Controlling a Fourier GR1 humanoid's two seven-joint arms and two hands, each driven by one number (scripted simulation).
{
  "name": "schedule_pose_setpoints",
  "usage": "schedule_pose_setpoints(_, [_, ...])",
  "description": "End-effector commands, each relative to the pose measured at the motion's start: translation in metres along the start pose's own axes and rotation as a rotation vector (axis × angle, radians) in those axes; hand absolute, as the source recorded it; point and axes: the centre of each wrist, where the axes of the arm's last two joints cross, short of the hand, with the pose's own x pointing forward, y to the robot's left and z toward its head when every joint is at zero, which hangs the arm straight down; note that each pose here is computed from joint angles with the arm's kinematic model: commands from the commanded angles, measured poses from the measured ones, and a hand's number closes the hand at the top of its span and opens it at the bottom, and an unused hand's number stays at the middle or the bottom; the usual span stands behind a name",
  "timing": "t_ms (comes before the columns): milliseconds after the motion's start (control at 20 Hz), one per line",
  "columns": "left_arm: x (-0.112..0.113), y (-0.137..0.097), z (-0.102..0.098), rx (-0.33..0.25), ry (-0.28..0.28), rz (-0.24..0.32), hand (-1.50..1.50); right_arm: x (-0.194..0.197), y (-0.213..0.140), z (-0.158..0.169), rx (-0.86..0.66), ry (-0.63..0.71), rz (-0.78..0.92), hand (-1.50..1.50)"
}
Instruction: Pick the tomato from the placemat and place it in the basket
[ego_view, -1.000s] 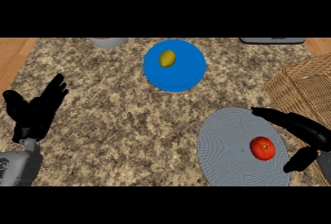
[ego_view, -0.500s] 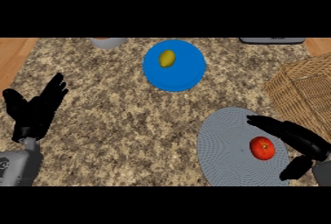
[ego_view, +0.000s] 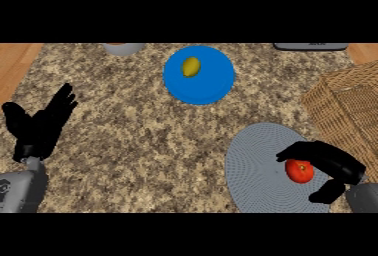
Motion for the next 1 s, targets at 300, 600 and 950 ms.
schedule_pose_setpoints(300, [-0.001,-0.001,-0.005,0.008,0.031,-0.002,0.0,-0.002,0.021,-0.003,0.021,-0.037,0.069,1.5])
schedule_pose_setpoints(600, [0.001,0.001,0.001,0.028,-0.002,-0.005,0.0,0.007,0.01,-0.05,-0.261,0.508,-0.188,1.5])
schedule_pose_setpoints(950, [0.004,-0.004,0.0,0.002,-0.014,-0.003,0.0,0.029,0.003,-0.095,-0.546,0.94,-0.425,1.5])
